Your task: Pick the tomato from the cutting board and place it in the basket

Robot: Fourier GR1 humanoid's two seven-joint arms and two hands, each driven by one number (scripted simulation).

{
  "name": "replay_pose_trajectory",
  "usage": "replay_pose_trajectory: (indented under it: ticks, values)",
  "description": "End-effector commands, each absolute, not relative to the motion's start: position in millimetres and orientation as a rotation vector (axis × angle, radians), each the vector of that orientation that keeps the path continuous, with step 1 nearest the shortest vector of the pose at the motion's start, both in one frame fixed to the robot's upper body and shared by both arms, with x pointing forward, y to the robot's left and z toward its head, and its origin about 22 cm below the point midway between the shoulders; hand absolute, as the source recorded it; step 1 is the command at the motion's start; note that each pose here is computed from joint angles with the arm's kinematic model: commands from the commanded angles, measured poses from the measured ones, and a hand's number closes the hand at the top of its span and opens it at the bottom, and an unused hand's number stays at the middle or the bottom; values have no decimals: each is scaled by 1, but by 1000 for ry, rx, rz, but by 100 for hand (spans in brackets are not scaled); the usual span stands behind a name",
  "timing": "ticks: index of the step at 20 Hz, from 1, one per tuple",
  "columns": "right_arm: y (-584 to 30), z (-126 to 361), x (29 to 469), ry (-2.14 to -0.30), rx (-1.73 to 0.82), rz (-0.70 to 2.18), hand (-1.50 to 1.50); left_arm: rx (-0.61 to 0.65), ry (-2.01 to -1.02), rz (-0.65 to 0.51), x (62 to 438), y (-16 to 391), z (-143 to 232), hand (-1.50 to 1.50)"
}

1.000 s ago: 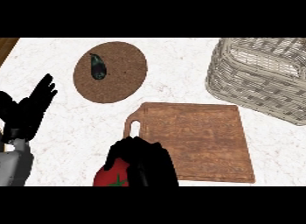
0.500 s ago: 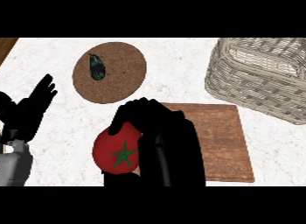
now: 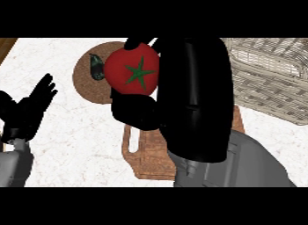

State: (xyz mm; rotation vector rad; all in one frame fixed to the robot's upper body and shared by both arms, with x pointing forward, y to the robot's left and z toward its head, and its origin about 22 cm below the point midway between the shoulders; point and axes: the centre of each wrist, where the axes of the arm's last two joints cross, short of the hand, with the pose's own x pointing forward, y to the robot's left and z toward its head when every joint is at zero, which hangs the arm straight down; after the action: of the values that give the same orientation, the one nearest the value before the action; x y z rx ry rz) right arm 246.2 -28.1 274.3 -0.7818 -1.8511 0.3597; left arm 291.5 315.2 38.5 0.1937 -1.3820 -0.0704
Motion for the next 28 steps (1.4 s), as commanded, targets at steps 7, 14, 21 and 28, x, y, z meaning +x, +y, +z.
replay_pose_trajectory:
  ticks: [7, 14, 21, 28]
  values:
    - [-83, 308, 315, -1592, -1089, 277, 150, 200, -1385, -73, 295, 325, 44, 0]
    - [-142, 290, 347, -1530, -1126, 252, 150, 197, -1376, -66, 303, 326, 50, 0]
    - [-200, 241, 356, -1542, -1156, 250, 150, 203, -1373, -78, 294, 312, 48, 0]
    - [-225, 227, 377, -1545, -1092, 179, 150, 184, -1381, -73, 278, 311, 36, 0]
